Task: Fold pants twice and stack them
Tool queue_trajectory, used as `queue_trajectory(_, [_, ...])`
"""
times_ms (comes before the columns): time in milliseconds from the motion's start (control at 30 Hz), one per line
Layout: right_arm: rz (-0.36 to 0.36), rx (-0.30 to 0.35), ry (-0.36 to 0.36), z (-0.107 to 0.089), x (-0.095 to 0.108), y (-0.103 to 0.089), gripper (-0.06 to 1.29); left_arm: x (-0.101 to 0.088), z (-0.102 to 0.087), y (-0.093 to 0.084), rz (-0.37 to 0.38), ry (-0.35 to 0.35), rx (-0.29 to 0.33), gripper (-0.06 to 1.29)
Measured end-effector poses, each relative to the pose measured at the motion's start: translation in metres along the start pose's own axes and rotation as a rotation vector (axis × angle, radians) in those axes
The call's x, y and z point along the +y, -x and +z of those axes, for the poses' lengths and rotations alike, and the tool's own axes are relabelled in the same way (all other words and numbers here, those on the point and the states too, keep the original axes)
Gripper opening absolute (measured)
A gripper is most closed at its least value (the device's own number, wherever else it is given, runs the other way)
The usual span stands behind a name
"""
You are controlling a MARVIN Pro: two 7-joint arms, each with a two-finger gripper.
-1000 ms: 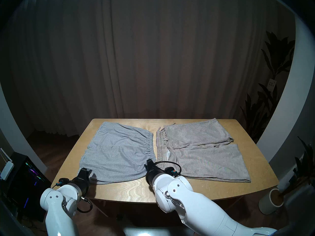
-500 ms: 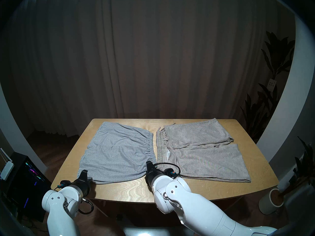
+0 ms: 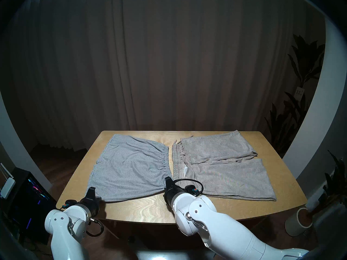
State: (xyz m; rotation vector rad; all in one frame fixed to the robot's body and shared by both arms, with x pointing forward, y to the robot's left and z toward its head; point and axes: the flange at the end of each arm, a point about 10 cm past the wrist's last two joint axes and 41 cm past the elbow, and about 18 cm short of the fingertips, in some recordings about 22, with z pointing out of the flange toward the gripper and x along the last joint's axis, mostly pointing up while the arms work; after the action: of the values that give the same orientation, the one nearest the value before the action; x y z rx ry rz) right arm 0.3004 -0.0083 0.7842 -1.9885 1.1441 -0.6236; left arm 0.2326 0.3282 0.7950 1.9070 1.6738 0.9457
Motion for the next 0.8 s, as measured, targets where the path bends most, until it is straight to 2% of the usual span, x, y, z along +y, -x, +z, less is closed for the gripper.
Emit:
queue_trajectory(267, [0.002,-0.016,-0.011,-0.003,-0.005,-0.002,-0.03,0.014,-0.002,-0.004,-0.006,0.013,0.02,-0.03])
queue_trajectory(800, [0.058,-0.008,-0.026,-0.003,-0.032,-0.015,-0.03,0.066,0.007,-0.008,0.045,0.079,0.028,-0.03])
